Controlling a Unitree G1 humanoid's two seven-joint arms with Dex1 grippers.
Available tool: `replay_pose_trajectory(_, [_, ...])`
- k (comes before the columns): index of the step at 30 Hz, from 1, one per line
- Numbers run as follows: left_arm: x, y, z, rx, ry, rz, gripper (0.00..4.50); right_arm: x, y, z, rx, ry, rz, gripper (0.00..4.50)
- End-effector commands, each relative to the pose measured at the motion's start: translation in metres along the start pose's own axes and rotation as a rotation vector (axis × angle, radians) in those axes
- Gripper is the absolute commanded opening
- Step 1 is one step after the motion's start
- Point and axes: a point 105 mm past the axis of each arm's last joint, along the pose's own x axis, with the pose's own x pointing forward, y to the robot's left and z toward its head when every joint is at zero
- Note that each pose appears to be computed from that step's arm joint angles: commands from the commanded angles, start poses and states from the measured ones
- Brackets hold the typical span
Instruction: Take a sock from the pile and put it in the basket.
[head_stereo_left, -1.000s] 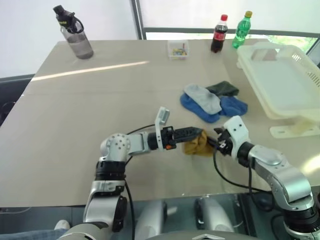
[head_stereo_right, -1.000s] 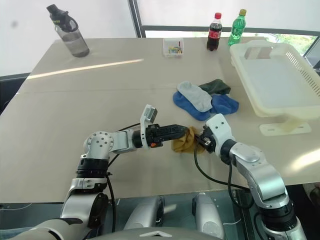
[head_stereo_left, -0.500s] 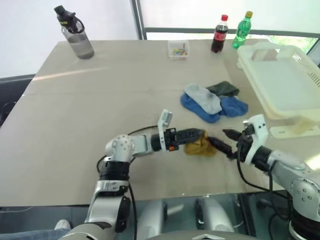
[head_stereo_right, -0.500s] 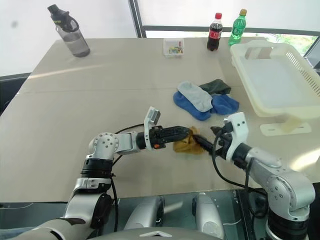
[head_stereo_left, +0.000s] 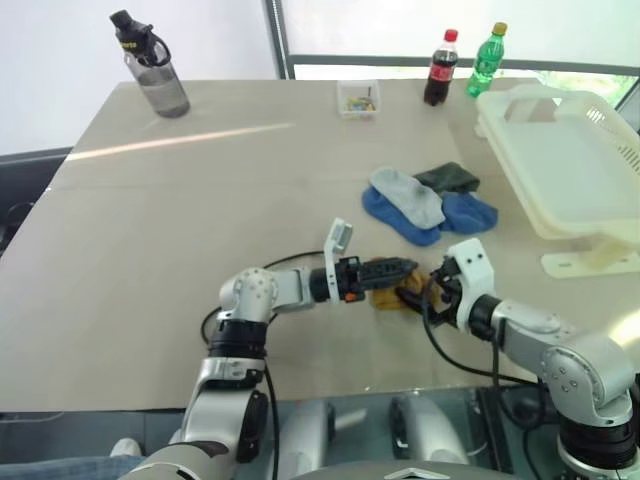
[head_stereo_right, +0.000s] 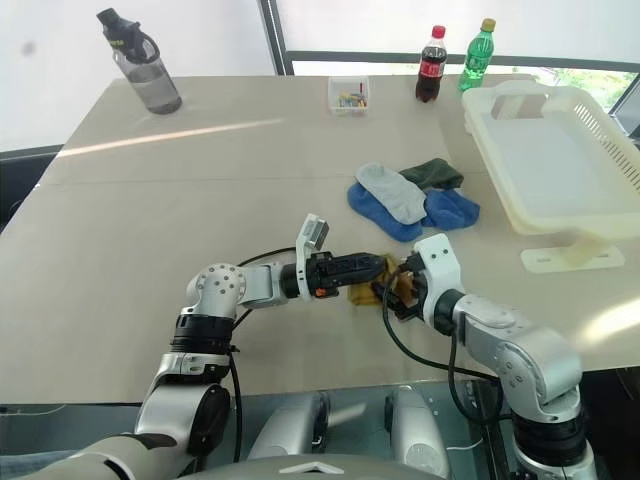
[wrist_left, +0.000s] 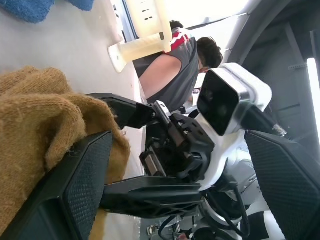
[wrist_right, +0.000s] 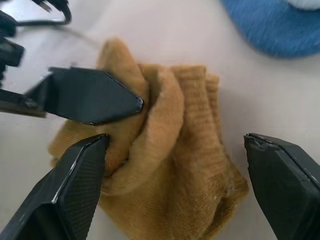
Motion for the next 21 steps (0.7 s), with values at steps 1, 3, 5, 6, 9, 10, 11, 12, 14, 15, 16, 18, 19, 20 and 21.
replay_pose_trajectory(1, [0.003,-0.007,0.005,0.023,-0.009,-0.032,4.50,0.005,-0.001,-0.003,-0.030,0.019,-0.015,4.42])
replay_pose_trajectory(3, [0.003,-0.007,0.005,0.028,-0.009,-0.032,4.50,0.007,-0.005,-0.009,-0.011,0.044,-0.035,4.42])
replay_pose_trajectory(5, [0.004,-0.009,0.006,0.041,-0.009,-0.036,4.50,0.009,-0.008,-0.012,0.027,0.052,-0.051,4.42])
replay_pose_trajectory(6, [0.003,-0.012,0.007,0.057,-0.011,-0.045,4.50,0.010,-0.009,-0.014,0.049,0.055,-0.052,4.42])
replay_pose_trajectory(9, [-0.002,-0.027,0.014,0.136,-0.040,-0.103,4.50,0.011,-0.008,-0.017,0.094,0.071,-0.044,4.42])
replay_pose_trajectory(10, [-0.004,-0.034,0.017,0.157,-0.051,-0.128,4.50,0.011,-0.007,-0.019,0.101,0.079,-0.040,4.42])
replay_pose_trajectory(11, [-0.009,-0.040,0.020,0.204,-0.059,-0.138,4.50,0.012,-0.006,-0.021,0.102,0.090,-0.032,4.42])
replay_pose_trajectory(12, [-0.013,-0.044,0.022,0.247,-0.061,-0.133,4.50,0.012,-0.004,-0.023,0.103,0.097,-0.024,4.42])
replay_pose_trajectory(14, [-0.023,-0.044,0.023,0.375,-0.034,-0.065,4.50,0.012,-0.001,-0.025,0.106,0.107,-0.008,4.42])
replay_pose_trajectory(15, [-0.027,-0.043,0.022,0.425,-0.018,-0.034,4.50,0.013,0.000,-0.025,0.107,0.108,-0.004,4.42])
replay_pose_trajectory(16, [-0.034,-0.041,0.021,0.487,0.009,0.011,4.50,0.013,0.002,-0.026,0.108,0.111,0.001,4.42])
replay_pose_trajectory(18, [-0.045,-0.037,0.020,0.592,0.050,0.083,4.50,0.013,0.003,-0.028,0.108,0.117,0.007,4.42])
replay_pose_trajectory(19, [-0.052,-0.032,0.021,0.652,0.076,0.132,4.50,0.013,0.003,-0.028,0.109,0.120,0.009,4.42])
replay_pose_trajectory(20, [-0.058,-0.028,0.021,0.709,0.105,0.179,4.50,0.014,0.003,-0.029,0.109,0.122,0.011,4.42])
replay_pose_trajectory(21, [-0.066,-0.021,0.021,0.783,0.148,0.240,4.50,0.014,0.004,-0.029,0.109,0.123,0.013,4.42])
